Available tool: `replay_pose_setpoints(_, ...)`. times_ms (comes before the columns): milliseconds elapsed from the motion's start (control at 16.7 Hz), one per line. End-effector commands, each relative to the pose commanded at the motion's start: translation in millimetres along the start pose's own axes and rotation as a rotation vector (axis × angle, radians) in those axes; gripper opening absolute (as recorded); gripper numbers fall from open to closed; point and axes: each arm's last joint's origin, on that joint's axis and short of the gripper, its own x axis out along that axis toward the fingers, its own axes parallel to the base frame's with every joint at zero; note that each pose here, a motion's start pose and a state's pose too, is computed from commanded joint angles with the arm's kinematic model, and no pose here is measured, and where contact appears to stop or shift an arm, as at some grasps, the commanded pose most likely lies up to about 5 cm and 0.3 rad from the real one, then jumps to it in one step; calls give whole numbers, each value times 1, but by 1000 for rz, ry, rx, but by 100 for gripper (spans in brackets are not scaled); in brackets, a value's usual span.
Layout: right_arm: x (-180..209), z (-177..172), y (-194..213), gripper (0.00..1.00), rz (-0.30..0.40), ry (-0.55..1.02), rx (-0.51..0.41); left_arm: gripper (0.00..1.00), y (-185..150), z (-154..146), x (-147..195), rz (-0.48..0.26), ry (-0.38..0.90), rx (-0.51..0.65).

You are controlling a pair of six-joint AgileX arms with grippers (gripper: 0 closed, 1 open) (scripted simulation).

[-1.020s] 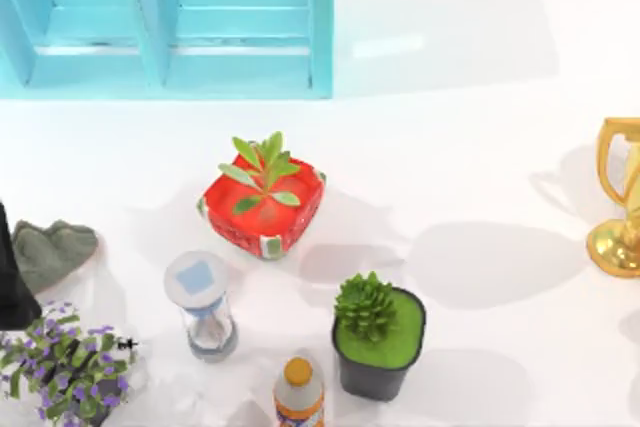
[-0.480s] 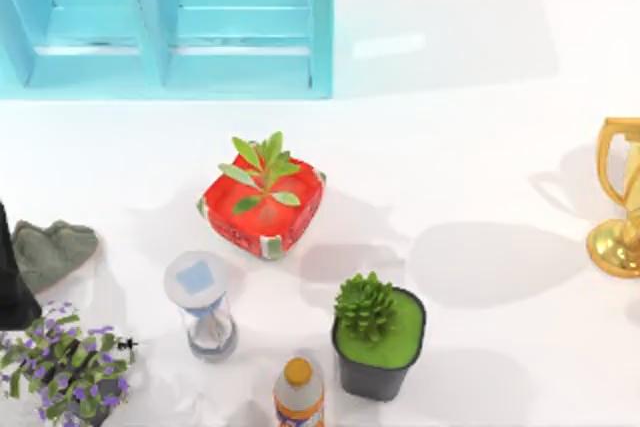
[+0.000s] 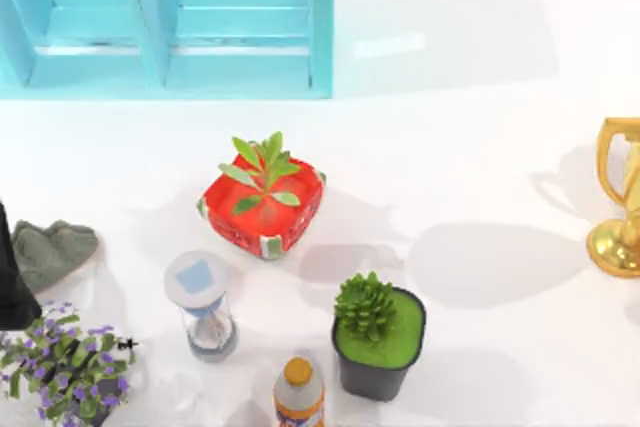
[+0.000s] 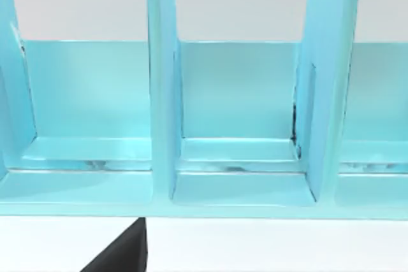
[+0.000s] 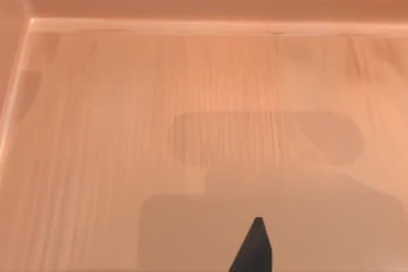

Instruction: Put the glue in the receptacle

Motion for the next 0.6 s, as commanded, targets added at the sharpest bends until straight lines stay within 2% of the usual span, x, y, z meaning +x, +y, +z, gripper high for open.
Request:
replay_pose_setpoints(240,0,0,0,98,0,0,0,100,0,0,0,0,0,0)
replay_pose_setpoints(600,0,0,0,100,0,0,0,100,0,0,0,0,0,0)
